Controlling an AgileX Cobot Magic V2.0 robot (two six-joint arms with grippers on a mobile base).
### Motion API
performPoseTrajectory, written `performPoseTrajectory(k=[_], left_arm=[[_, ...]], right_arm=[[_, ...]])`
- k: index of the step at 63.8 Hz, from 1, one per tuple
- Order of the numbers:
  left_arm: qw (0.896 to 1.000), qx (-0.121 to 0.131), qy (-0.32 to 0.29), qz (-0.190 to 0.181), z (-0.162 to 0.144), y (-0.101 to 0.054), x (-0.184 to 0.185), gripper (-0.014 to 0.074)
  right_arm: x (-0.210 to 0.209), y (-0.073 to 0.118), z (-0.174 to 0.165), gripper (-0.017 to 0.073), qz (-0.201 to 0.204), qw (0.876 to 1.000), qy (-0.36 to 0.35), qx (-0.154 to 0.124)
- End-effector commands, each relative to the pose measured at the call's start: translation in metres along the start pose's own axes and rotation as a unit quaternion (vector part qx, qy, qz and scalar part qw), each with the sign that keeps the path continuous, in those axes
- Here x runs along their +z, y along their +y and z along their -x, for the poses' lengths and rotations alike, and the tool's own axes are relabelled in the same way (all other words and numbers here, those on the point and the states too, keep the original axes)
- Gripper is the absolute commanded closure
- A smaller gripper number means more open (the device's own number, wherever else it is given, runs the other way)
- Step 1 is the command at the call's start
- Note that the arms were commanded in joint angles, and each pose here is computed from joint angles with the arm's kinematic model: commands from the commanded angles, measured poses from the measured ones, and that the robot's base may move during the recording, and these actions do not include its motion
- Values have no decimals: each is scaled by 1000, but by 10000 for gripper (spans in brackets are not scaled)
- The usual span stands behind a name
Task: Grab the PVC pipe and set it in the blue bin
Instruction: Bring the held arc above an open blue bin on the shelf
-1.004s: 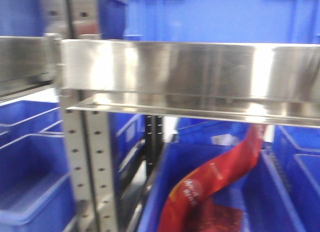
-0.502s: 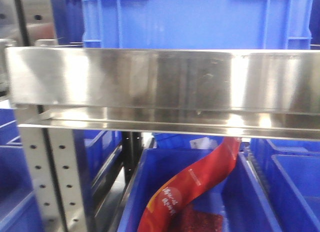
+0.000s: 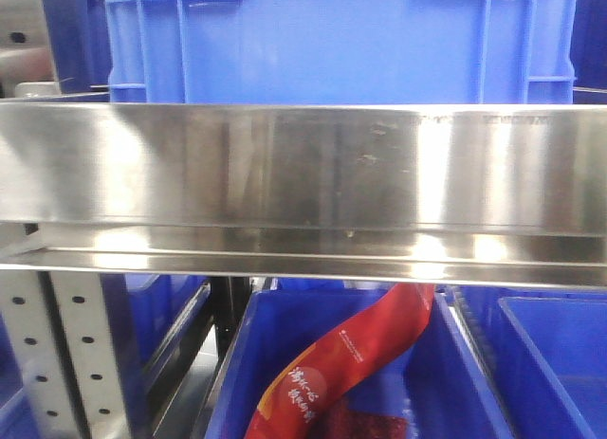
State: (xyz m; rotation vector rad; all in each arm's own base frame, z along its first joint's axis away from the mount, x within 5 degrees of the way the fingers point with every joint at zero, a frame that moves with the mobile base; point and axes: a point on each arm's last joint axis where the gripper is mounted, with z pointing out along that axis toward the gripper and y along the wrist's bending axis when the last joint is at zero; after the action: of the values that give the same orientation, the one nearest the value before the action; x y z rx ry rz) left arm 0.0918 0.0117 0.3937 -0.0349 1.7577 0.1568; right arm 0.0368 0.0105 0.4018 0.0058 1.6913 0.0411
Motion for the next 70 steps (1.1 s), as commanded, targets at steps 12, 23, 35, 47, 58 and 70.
performPoseTrajectory(k=[12,23,35,47,58,70], left_arm=[[1000,-3,-13,0,2,0,-1,704],[1000,-3,-13,0,2,0,-1,704],[1000,-3,-13,0,2,0,-1,704],[1000,-3,-13,0,2,0,-1,704],[1000,-3,-13,0,2,0,-1,704],[1000,-3,-13,0,2,0,-1,704]], right_arm=[[-1,0,2,728,-3,1000,-13,-5],[-1,0,2,728,-3,1000,-13,-5],[-1,0,2,728,-3,1000,-13,-5],[-1,0,2,728,-3,1000,-13,-5],[-1,0,2,728,-3,1000,-13,-5],[-1,0,2,728,-3,1000,-13,-5]])
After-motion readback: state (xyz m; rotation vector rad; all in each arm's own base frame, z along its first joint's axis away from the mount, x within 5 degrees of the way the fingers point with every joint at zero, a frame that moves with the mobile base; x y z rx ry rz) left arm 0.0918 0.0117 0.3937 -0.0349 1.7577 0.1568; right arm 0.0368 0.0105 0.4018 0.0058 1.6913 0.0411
